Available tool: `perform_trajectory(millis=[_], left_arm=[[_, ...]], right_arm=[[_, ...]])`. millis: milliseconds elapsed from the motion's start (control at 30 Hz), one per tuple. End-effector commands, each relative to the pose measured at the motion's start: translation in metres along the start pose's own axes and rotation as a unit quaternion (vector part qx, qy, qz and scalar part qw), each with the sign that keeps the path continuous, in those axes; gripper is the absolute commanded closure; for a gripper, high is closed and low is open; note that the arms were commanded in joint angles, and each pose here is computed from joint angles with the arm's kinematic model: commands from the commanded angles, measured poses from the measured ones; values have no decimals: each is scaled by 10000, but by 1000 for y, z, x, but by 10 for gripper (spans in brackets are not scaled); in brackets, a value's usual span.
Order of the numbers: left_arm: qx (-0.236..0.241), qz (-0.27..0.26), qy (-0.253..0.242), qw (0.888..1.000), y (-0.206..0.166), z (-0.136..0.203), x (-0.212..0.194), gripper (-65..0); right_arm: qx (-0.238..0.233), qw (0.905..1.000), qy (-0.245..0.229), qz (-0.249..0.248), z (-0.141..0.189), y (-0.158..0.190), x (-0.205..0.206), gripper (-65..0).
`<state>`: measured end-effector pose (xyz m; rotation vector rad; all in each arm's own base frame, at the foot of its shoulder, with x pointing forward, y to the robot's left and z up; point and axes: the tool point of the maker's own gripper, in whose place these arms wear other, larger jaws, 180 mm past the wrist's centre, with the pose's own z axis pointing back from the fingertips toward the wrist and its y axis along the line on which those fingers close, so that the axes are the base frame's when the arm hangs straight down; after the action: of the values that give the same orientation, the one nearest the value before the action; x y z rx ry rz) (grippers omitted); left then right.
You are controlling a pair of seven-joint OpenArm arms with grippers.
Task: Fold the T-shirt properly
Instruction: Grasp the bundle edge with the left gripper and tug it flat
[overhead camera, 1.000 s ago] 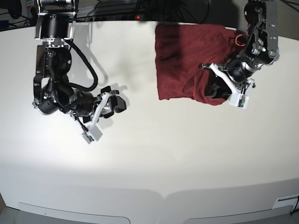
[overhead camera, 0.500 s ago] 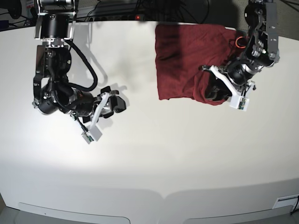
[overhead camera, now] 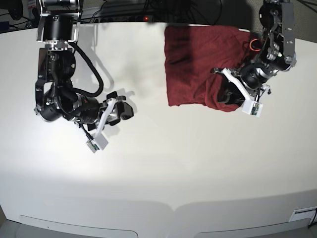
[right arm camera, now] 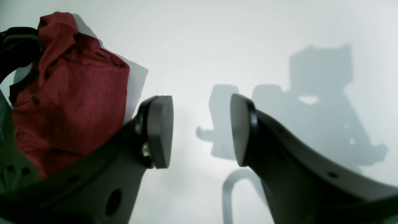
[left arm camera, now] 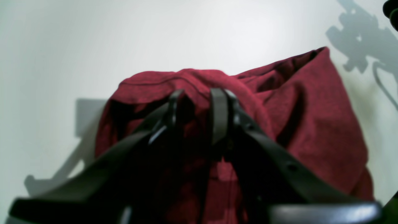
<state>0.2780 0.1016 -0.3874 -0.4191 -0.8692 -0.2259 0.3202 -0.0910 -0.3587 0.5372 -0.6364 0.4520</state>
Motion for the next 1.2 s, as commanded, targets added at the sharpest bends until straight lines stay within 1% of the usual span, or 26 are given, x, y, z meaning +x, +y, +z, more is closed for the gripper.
perform_trajectory(millis=[0, 200, 267, 367, 667, 800, 933, 1033, 1167], left_arm=[[-37, -47, -242, 9997, -1, 1, 15, -135], [-41, -36, -235, 9997, -1, 1, 14, -128], [-39, -35, -231, 9997, -1, 1, 14, -87], [-45, -27, -238, 9997, -1, 1, 14, -2], [-3, -32, -222, 9997, 1, 2, 14, 0], [529, 257, -310, 9978, 31, 11, 17, 0], [906, 461, -320, 9943, 59, 27, 15, 0], [993, 670, -230, 9925, 67, 36, 5, 0], [968, 789, -63, 9921, 62, 41, -16, 0]], right_arm=[[-2, 9996, -248, 134, 5, 0, 18, -299], [-2, 9996, -251, 135, 6, 0, 18, -299], [-1, 9996, -254, 135, 6, 0, 18, -299], [-1, 9996, -254, 135, 6, 0, 18, -299], [-3, 9996, -252, 136, 6, 0, 18, -299], [-5, 9996, -260, 142, 6, 0, 19, -299], [-7, 9995, -275, 150, 6, 0, 20, -299], [-6, 9994, -296, 151, 6, 0, 21, -299], [-7, 9994, -322, 151, 6, 0, 22, -299]])
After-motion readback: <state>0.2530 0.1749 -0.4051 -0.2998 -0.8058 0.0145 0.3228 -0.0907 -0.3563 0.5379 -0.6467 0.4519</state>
